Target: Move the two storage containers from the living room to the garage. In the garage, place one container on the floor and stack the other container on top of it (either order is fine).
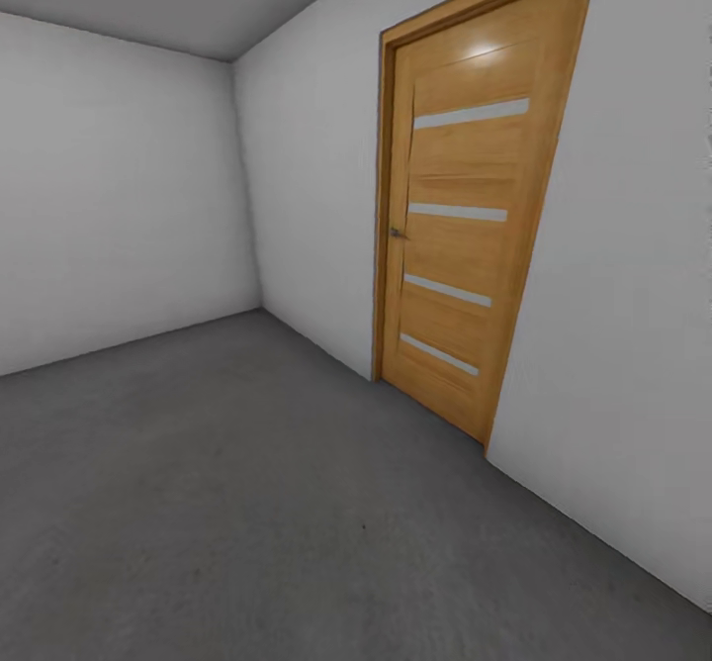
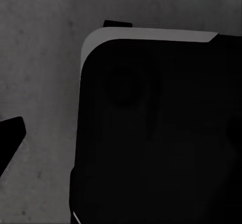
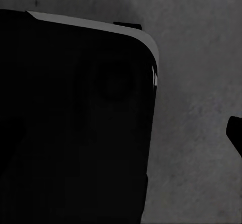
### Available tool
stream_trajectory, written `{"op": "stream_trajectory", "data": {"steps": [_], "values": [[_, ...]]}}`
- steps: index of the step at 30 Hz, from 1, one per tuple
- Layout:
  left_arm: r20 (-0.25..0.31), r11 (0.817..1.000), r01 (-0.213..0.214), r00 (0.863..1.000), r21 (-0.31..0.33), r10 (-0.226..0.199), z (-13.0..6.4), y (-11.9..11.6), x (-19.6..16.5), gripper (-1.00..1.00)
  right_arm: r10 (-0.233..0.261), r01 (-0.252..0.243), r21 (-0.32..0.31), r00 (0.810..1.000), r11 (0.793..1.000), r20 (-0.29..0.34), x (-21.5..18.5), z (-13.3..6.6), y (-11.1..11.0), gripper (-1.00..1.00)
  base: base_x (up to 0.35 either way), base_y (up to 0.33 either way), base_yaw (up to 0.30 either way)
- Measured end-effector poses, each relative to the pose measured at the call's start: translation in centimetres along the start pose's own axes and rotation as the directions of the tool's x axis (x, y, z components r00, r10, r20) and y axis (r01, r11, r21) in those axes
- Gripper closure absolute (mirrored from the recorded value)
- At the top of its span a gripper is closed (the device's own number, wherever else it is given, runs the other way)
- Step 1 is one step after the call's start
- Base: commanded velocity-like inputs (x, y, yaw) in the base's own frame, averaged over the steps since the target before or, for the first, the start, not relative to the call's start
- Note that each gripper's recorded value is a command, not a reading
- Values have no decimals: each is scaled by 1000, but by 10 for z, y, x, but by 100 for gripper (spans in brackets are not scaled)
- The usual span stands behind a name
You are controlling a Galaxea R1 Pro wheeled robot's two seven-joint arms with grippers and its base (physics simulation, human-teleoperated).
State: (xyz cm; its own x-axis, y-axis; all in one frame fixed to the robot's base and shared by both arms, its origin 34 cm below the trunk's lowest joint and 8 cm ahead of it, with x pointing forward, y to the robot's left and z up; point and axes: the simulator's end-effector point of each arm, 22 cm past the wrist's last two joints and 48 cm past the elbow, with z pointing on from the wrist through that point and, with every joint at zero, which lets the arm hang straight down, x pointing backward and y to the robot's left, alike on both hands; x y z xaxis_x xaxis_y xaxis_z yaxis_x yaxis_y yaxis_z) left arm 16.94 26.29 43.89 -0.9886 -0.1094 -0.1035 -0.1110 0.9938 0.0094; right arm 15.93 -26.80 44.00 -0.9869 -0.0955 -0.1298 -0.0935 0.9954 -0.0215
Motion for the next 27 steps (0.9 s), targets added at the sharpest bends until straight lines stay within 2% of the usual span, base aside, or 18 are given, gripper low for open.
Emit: {"op": "stream_trajectory", "data": {"steps": [27], "values": [[4, 1000, 0, 1000, 0, 0, 0, 0, -1, -100, -2, 2, 0, 1000, 1000, -1, 0, 0, 0, -100, 313, 189, -242]]}}
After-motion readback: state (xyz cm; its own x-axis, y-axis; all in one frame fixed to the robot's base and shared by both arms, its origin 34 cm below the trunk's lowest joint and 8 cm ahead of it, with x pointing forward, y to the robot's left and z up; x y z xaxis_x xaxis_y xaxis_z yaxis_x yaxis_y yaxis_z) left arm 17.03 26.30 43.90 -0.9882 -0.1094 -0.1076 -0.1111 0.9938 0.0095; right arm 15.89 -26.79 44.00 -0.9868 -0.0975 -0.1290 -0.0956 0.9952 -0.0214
